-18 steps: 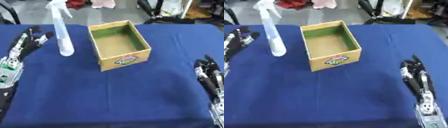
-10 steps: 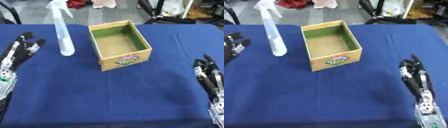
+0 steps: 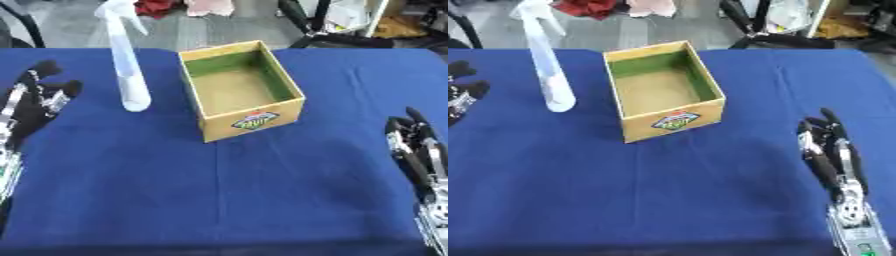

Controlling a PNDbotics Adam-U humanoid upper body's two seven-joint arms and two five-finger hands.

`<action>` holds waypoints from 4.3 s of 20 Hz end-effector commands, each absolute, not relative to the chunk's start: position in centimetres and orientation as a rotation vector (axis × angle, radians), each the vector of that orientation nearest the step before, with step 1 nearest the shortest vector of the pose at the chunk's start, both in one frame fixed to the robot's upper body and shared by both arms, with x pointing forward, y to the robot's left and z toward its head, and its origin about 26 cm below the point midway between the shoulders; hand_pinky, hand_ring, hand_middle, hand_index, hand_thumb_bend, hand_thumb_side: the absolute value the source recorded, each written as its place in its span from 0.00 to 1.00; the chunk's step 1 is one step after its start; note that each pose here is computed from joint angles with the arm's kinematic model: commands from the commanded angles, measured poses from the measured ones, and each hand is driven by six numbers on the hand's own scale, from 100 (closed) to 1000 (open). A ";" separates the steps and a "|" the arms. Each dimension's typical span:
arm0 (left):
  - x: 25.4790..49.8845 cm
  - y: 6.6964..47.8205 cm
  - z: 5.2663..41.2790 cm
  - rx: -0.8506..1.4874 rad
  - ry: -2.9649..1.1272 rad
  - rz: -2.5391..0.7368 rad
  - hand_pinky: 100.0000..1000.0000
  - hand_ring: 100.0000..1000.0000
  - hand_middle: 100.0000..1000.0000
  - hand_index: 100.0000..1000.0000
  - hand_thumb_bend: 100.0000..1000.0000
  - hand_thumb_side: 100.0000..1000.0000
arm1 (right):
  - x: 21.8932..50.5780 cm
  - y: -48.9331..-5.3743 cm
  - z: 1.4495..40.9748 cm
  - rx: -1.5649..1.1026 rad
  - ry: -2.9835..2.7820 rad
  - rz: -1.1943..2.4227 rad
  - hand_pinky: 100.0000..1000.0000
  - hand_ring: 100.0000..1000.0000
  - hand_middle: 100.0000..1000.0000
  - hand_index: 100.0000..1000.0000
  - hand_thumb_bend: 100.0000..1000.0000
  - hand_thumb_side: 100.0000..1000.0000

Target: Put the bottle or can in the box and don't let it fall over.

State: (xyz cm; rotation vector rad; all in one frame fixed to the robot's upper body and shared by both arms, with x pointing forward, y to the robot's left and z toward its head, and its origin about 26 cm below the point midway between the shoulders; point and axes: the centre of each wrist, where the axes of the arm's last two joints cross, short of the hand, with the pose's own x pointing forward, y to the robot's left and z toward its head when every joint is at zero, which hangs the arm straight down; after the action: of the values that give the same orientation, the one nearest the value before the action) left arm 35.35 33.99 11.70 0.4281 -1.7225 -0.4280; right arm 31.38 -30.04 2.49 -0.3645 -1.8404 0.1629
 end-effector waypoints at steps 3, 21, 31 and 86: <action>37.5 34.3 13.2 0.507 -1.655 -0.503 0.80 0.74 0.83 0.94 0.75 0.58 | 31.7 -30.3 3.2 -0.365 -1.862 0.182 0.85 0.80 0.77 0.98 0.08 0.58; 44.6 34.4 12.4 0.613 -1.566 -0.465 0.80 0.75 0.83 0.91 0.72 0.50 | 32.0 -29.1 3.1 -0.296 -1.869 0.225 0.85 0.80 0.77 0.98 0.07 0.58; 44.7 36.0 9.6 0.538 -1.580 -0.437 0.80 0.76 0.84 0.88 0.67 0.44 | 32.3 -28.7 3.0 -0.261 -1.868 0.248 0.85 0.80 0.77 0.98 0.07 0.59; 46.9 18.3 15.4 0.054 -1.840 -0.894 0.83 0.80 0.90 0.92 0.73 0.59 | 32.5 -27.5 2.5 -0.194 -1.866 0.279 0.85 0.80 0.77 0.98 0.05 0.60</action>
State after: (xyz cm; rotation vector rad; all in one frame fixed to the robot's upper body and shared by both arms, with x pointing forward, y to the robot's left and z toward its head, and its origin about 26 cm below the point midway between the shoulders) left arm 46.76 18.54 14.12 0.0399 -1.8090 -0.8375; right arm 32.17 -27.24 1.80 -0.1931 -1.8443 0.2736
